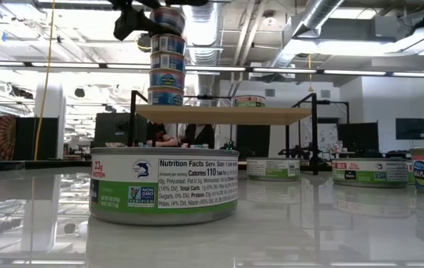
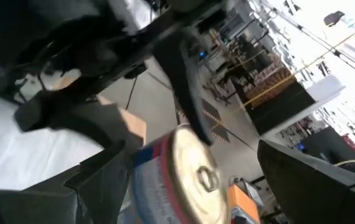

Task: Stack canned seafood by type on shelf
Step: Stack the blue tuna can on top of the other blue tuna can on the shelf

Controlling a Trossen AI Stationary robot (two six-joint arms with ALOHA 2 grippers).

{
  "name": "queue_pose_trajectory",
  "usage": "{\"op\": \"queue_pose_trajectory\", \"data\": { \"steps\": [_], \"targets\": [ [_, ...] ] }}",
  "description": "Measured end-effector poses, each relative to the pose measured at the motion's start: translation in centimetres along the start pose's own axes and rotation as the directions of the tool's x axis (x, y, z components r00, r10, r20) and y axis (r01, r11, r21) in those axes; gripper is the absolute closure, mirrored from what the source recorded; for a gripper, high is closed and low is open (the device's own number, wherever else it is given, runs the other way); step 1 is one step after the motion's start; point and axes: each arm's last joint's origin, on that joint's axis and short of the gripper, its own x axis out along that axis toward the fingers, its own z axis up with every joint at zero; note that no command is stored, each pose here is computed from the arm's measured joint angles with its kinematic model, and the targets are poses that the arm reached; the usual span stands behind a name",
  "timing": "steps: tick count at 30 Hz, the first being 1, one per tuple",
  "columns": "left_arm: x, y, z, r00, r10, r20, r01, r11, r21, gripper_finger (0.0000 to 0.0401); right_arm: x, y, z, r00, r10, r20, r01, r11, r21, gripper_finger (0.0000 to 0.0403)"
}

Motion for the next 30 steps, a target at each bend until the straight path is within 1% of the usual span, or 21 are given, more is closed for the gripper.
{"op": "queue_pose_trajectory", "data": {
  "steps": [5,8,11,13,15,20,30],
  "targets": [
    [0.0,0.0,0.1,1.000,-0.001,0.016,0.001,1.000,-0.011,0.0126,0.1,-0.5,-0.2,1.000,-0.016,0.016,0.016,1.000,0.009,0.0024],
    [0.0,0.0,0.1,1.000,0.001,0.020,0.000,1.000,-0.020,0.0126,0.7,-0.5,-0.6,0.999,0.001,0.047,-0.002,1.000,0.017,0.0024],
    [0.0,0.1,0.1,1.000,0.002,0.021,-0.001,1.000,-0.021,0.0126,1.2,-0.1,-1.1,0.999,0.026,0.042,-0.027,1.000,0.015,0.0024],
    [0.0,0.1,0.1,1.000,0.002,0.020,-0.002,1.000,-0.021,0.0126,1.8,0.3,-1.2,0.998,0.020,0.061,-0.020,1.000,0.006,0.0024],
    [0.0,0.1,0.1,1.000,0.002,0.019,-0.002,1.000,-0.021,0.0126,2.0,0.7,-1.4,0.998,0.035,0.049,-0.035,0.999,-0.010,0.0024],
    [0.0,0.1,0.1,1.000,0.003,0.018,-0.002,1.000,-0.021,0.0126,2.5,0.4,-1.8,0.998,0.004,0.058,-0.003,1.000,-0.018,0.0024],
    [0.0,0.1,0.1,1.000,0.003,0.016,-0.003,1.000,-0.022,0.0126,2.7,-0.7,-2.8,0.999,-0.027,0.032,0.027,1.000,0.015,0.0024]
  ]
}}
